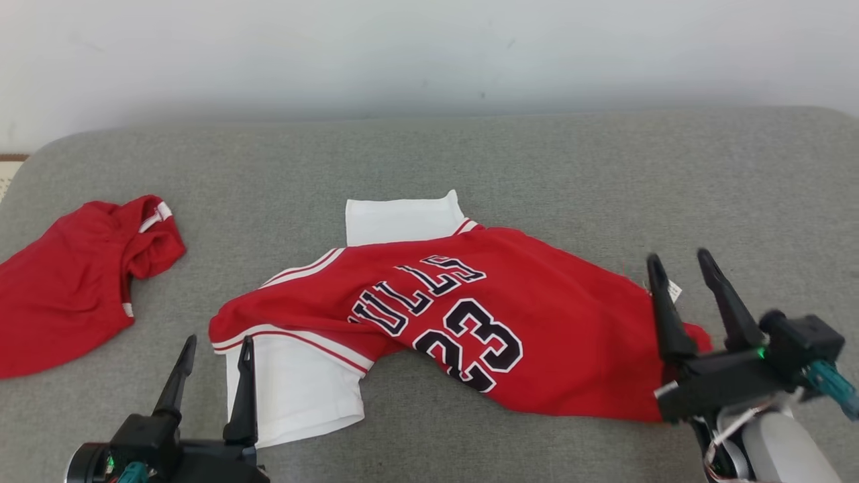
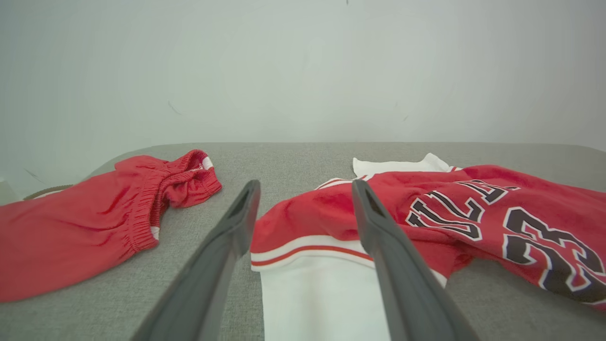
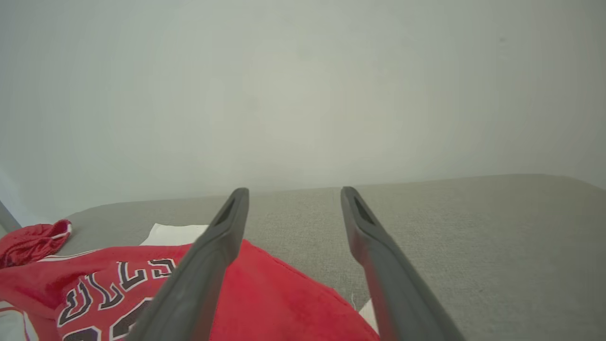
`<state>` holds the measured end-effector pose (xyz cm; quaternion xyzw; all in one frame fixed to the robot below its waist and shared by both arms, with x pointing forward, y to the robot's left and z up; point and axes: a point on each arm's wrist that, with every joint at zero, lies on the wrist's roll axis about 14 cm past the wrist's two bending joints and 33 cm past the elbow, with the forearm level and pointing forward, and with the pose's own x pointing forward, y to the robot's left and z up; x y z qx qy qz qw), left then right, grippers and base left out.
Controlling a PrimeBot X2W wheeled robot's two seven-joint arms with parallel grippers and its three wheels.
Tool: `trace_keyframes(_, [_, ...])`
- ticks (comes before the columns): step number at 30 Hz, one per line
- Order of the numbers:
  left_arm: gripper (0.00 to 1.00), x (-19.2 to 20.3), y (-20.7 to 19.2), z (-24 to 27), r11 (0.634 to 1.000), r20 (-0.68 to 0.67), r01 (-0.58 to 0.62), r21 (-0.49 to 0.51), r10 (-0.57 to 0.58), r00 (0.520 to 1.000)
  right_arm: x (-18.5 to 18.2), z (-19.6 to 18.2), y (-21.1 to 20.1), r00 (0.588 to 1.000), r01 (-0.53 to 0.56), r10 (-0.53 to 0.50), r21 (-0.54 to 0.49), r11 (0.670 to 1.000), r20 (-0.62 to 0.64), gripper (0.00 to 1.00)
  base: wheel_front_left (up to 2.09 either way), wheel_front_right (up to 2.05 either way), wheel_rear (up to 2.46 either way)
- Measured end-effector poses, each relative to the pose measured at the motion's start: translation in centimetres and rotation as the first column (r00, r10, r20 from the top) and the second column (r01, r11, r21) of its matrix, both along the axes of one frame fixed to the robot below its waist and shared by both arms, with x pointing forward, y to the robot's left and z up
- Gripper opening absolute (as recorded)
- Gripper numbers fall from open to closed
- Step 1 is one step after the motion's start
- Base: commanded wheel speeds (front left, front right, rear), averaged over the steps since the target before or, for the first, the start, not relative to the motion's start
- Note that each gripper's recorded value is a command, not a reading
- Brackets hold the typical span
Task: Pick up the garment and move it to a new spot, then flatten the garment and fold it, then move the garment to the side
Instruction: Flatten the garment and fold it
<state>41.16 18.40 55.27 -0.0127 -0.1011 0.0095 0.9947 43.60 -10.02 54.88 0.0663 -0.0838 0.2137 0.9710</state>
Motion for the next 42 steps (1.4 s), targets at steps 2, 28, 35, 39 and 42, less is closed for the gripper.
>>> trace_keyframes(2, [1.00,-0.2,-0.2,-0.1,1.000,-0.005,0.012,0.008,-0.011,1.000,-1.1,-0.7,-1.7,0.999,0.049,-0.049,-0.032,0.998,-0.014,1.00,0.00,0.00,0.00])
trace_keyframes(28, [1.00,-2.9,0.0,-0.2,0.998,-0.035,0.023,0.050,-0.022,0.999,-9.2,-2.1,-1.5,0.993,0.077,-0.090,-0.152,0.985,-0.081,1.00,0.00,0.00,0.00])
trace_keyframes(35, [1.00,-2.7,0.0,-0.6,0.999,-0.051,0.021,0.045,-0.019,0.999,-9.4,-1.8,-1.5,0.992,0.081,-0.094,-0.144,0.986,-0.086,1.00,0.00,0.00,0.00])
trace_keyframes(39, [1.00,-2.6,-0.1,-0.8,0.999,-0.056,0.019,0.043,-0.017,0.998,-9.3,-1.9,-1.4,0.992,0.077,-0.091,-0.147,0.986,-0.091,1.00,0.00,0.00,0.00])
trace_keyframes(42, [1.00,-2.5,0.0,-0.8,0.999,-0.057,0.017,0.043,-0.014,0.998,-9.2,-2.1,-1.4,0.992,0.072,-0.087,-0.152,0.986,-0.095,1.00,0.00,0.00,0.00])
